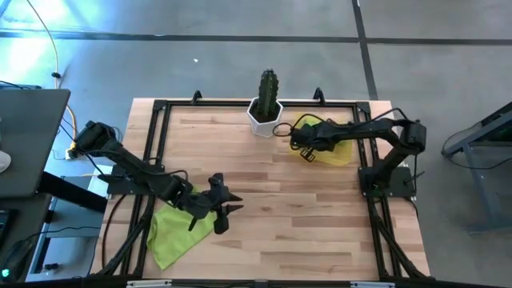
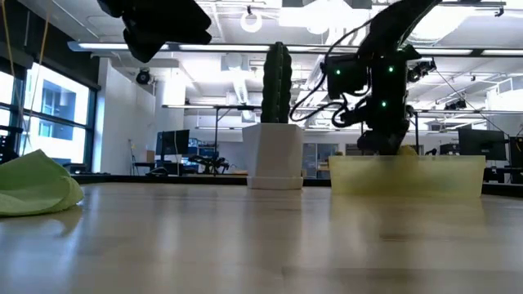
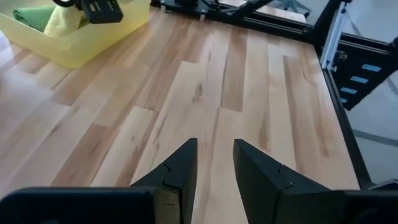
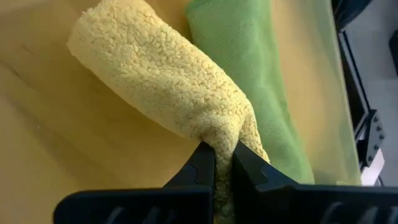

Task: Roll microfiber towels into tight, uniform cylinder then place into a basket
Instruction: Put the yellow towel into the yellow bin, then roll the light green towel

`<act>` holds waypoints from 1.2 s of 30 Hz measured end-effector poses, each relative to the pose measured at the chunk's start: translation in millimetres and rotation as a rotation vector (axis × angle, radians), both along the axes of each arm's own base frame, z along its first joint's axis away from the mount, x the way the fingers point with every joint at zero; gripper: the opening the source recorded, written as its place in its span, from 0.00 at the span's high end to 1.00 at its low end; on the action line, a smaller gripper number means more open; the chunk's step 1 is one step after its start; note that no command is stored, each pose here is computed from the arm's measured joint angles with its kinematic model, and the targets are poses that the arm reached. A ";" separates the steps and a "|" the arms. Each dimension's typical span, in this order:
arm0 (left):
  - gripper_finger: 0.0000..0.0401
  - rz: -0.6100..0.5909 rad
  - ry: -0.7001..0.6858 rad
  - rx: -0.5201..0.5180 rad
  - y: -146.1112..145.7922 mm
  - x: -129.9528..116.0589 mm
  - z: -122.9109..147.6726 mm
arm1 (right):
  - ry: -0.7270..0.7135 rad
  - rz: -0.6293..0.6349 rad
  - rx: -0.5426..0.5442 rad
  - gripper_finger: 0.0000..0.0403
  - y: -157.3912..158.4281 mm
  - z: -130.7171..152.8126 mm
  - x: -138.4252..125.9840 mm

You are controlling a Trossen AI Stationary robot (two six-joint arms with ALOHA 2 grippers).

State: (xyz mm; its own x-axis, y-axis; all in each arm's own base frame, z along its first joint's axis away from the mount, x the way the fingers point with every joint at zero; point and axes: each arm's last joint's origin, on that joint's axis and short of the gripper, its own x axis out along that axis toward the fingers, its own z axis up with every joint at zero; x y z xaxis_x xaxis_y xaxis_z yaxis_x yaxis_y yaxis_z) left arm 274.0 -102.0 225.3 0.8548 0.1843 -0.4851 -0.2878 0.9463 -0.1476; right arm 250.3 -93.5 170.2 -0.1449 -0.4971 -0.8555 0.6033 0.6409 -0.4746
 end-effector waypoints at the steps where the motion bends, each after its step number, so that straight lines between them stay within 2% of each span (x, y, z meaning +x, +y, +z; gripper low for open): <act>1: 0.77 -0.003 0.003 0.001 -0.8 -0.4 -0.3 | 0.004 0.000 0.001 1.00 0.3 -1.4 0.6; 4: 0.77 -0.014 0.009 0.004 -3.7 -1.9 -0.8 | -0.020 0.005 -0.001 1.00 2.1 -4.9 0.1; 8: 0.77 -0.018 0.011 0.005 -5.6 -2.9 -1.1 | -0.087 -0.005 0.072 1.00 9.2 -22.3 -16.8; 11: 0.77 -0.018 0.012 0.007 -5.6 -2.9 -1.0 | -0.189 -0.020 0.066 1.00 13.3 -27.0 -27.3; 14: 0.77 -0.011 0.015 0.011 -4.6 -2.9 -1.4 | -0.281 -0.022 0.060 1.00 16.1 -25.7 -35.0; 18: 0.77 0.009 0.006 -0.010 -2.8 -1.9 -1.0 | -0.304 0.017 0.048 0.97 17.8 -16.4 -44.2; 24: 0.77 0.018 0.001 -0.027 -2.9 -1.8 -0.8 | -0.337 0.095 0.030 0.78 18.5 -2.9 -46.7; 30: 0.77 0.018 0.001 -0.027 -2.9 -1.8 -0.9 | -0.377 0.124 0.119 0.56 21.2 -1.3 -46.5; 33: 0.77 0.021 0.006 -0.023 -2.1 -1.9 -1.3 | -0.372 0.127 0.146 0.50 22.1 -1.1 -47.0; 36: 0.77 0.021 0.012 -0.006 0.7 -0.9 -1.4 | -0.337 0.135 0.147 0.49 21.5 7.0 -46.1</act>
State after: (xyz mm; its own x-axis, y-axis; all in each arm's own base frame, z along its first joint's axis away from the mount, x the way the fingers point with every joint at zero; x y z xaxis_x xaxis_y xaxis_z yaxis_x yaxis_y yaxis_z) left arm 273.1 -101.3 223.9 0.8451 0.1995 -0.4960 -0.3094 0.9391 -0.1494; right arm 204.1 -72.0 177.3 0.2144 -0.3615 -0.9074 0.6154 0.7714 -0.1619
